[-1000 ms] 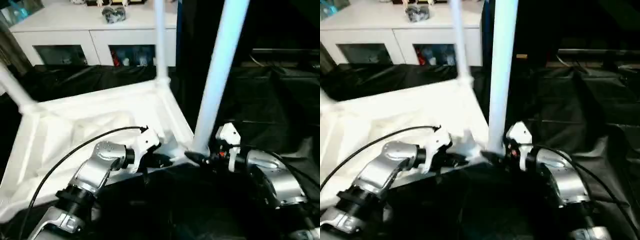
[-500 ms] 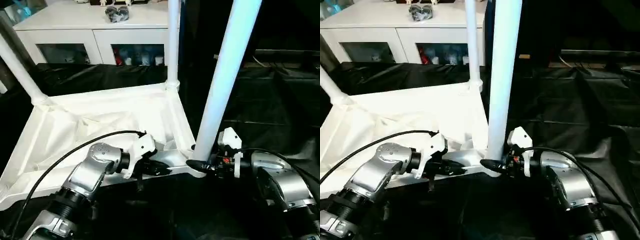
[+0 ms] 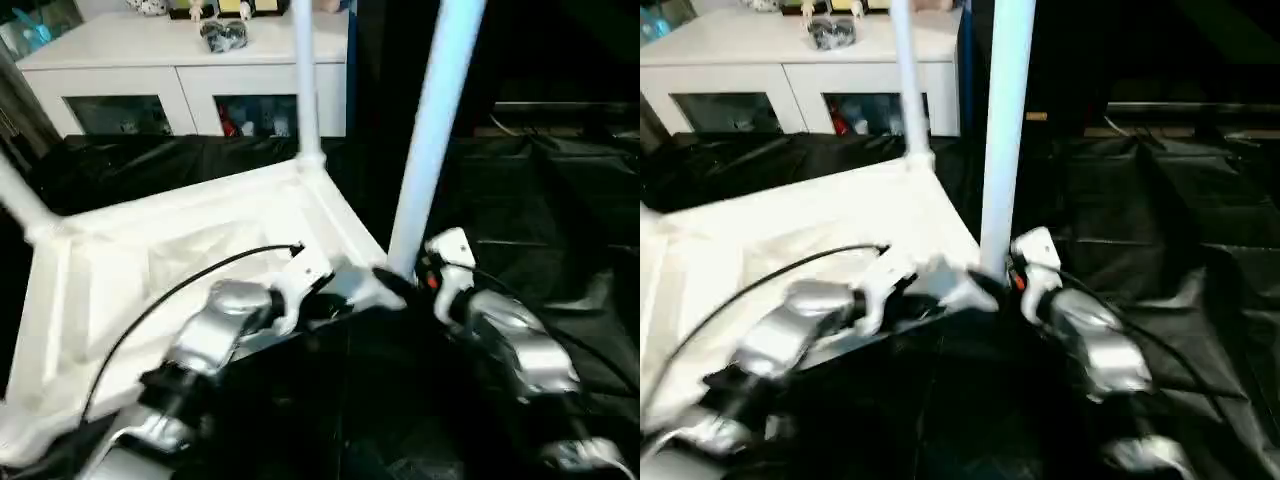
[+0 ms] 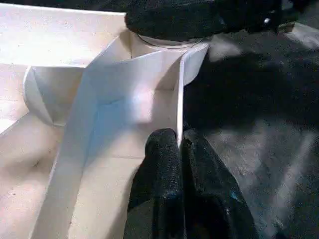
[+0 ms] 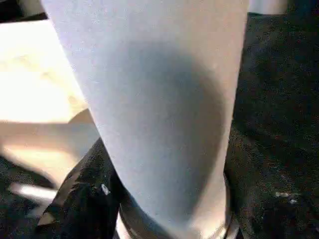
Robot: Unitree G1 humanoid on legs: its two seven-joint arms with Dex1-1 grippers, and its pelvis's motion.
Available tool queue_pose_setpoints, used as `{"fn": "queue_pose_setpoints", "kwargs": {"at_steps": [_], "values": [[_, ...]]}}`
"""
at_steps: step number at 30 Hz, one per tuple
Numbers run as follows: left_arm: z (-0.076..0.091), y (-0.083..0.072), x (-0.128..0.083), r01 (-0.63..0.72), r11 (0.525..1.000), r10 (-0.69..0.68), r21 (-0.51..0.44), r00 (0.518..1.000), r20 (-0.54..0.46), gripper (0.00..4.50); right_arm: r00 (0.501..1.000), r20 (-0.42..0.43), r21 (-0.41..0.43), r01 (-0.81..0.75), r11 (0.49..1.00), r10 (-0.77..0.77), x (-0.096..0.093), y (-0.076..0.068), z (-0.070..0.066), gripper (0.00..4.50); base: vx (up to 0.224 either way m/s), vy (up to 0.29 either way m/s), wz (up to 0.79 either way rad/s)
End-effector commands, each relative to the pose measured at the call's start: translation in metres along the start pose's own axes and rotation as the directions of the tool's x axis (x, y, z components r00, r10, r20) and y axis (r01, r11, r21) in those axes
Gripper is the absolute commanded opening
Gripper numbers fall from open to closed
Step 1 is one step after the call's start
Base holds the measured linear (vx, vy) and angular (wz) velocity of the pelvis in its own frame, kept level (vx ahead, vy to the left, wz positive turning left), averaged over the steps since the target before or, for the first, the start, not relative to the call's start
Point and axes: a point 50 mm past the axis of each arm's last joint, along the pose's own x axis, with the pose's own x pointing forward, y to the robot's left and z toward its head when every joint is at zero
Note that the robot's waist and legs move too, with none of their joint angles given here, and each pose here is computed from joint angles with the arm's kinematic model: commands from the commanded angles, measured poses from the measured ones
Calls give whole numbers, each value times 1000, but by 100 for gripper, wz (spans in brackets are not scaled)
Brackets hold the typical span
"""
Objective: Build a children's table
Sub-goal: Rotate leg to tighten
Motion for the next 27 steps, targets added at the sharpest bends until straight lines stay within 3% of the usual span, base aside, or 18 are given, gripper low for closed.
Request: {"fn": "queue_pose_setpoints", "kwargs": {"at_steps": [1, 2, 3, 5, 10, 13, 17, 24, 27], "values": [[31, -10, 14, 22, 999, -27, 37, 993, 115, 0, 983, -175, 44, -39, 998, 46, 10, 26, -37, 251, 0, 0, 0], [34, -12, 17, 19, 999, -24, 39, 993, 117, 0, 984, -173, 36, -27, 999, 33, 16, 32, -37, 251, 0, 0, 0], [35, -14, 19, 27, 999, -32, 45, 993, 118, 0, 986, -164, 38, -38, 999, 43, 19, 37, -36, 286, 0, 0, 0], [34, -15, 19, 43, 997, -50, 59, 992, 115, 0, 987, -147, 61, -63, 996, 72, 21, 41, -34, 307, 0, 0, 0], [28, -14, 11, 83, 993, -92, 84, 990, 105, 0, 984, -151, -9, -101, 995, 99, 17, 37, -32, 330, 0, 0, 0], [20, -15, 1, 143, 984, -152, 106, 984, 87, 0, 966, -114, -69, -240, 968, 231, 8, 34, -24, 330, 0, 0, 0], [12, -13, -10, 193, 974, -201, 118, 978, 61, 0, 899, -118, -155, -436, 886, 422, -11, 35, -17, 330, 0, 0, 0], [3, -15, -27, 285, 948, -292, 141, 956, 28, 0, 806, -168, -154, -591, 792, 568, -36, 31, -15, 330, 0, 0, 0], [-1, -18, -35, 335, 932, -340, 137, 940, 18, 0, 748, -187, -120, -661, 741, 637, -49, 31, -16, 306, 0, 0, 0]]}}
